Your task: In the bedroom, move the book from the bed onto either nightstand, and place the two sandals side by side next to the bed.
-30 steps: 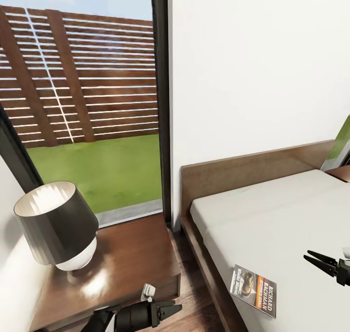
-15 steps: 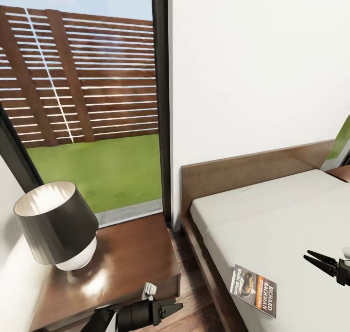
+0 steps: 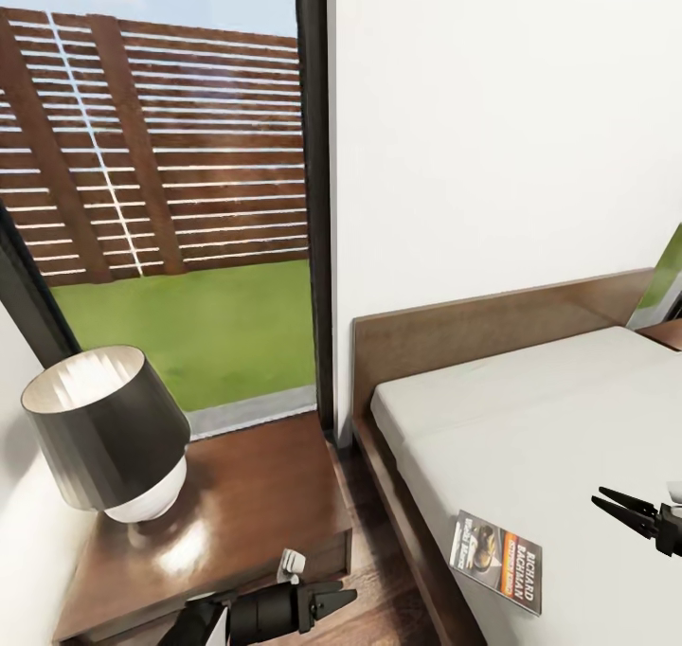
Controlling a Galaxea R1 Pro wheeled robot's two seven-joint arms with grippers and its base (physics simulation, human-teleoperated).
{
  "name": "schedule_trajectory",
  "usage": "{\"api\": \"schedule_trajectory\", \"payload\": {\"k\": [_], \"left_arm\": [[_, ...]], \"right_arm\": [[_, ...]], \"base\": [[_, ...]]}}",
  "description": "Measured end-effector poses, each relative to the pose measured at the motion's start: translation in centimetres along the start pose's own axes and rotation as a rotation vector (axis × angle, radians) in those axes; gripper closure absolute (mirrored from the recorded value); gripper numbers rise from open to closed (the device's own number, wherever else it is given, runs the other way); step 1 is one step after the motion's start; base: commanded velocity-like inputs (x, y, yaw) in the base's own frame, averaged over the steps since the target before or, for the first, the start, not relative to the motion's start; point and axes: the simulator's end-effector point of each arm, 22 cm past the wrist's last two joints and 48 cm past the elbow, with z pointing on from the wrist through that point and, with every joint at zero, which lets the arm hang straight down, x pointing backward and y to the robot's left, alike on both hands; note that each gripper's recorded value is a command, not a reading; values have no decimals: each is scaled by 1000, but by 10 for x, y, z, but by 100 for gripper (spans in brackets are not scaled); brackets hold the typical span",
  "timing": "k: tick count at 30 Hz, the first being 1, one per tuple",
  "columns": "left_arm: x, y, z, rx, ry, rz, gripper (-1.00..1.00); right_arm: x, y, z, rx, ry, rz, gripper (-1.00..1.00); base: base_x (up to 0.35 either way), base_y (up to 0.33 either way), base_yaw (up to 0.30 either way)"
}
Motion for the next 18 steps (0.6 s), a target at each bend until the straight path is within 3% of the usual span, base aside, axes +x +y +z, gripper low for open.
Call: {"api": "schedule_trajectory", "payload": {"k": [18], "left_arm": [[13,25,3,2,0,0,-100]], "right_arm": [[24,-15,6,1,-1,-2,-100]], "base": [[0,0,0]]}}
